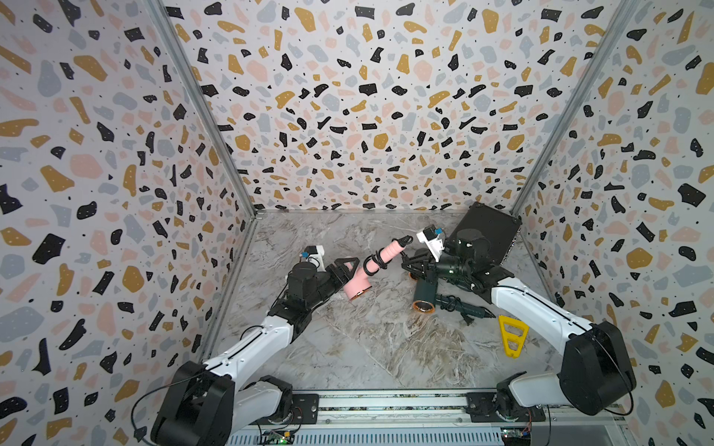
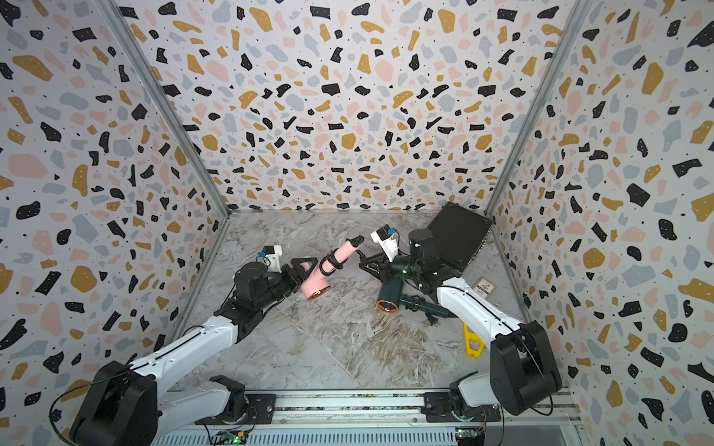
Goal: Wrap the cord around the hair dryer
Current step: Wrap the power cord around the hair dryer, then place the hair dryer at the center of the board.
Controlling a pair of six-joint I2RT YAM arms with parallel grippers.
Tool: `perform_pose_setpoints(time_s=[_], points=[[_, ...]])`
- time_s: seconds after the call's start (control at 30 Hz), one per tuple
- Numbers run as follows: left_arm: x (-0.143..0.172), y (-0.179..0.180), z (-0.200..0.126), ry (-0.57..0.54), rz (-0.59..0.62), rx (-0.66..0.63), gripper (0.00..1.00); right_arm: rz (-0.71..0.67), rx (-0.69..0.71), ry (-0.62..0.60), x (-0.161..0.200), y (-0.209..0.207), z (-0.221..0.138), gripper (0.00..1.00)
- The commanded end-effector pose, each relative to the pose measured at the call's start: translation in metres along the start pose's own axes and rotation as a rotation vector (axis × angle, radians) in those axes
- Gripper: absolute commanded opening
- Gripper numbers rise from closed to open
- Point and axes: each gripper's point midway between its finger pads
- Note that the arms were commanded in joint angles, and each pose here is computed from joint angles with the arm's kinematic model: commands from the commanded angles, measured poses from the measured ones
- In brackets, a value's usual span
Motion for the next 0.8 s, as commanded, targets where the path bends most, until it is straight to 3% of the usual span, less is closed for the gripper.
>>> perform_pose_setpoints(time_s=[0.0,0.2,0.4,0.5,0.63,0.77], points=[[-0.033,-0.038,-0.019,-0.154,-0.059,0.097,0.0,-0.098,0.092,-0.024,0.0,0.007,0.01,0.0],[-0.031,-0.013,-0.031,-0.166,-0.077,-0.063,0.0,-0.278,0.183,-0.016,0.007,0.023,0.036,0.0],[-0.047,0.008,-0.056,-0.215,0.101,-0.308,0.0,-0.377,0.258,0.051,0.015,0.032,0.041,0.0],[-0.057,0.014,-0.064,-0.241,0.202,-0.408,0.0,-0.361,0.279,0.128,0.022,0.028,0.045,0.0],[-0.063,0.023,-0.068,-0.193,0.353,-0.535,0.0,-0.317,0.28,0.224,0.032,0.024,0.049,0.0],[-0.07,0.038,-0.067,-0.195,0.433,-0.636,0.0,-0.234,0.26,0.327,0.034,0.033,0.049,0.0]])
Point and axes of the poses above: each gripper's point midway between its finger pads, its own z axis out along the fingers, its own y axis along the line the jaws close on, x = y × z, and after that the axes turned 1 degree about z, right-handed
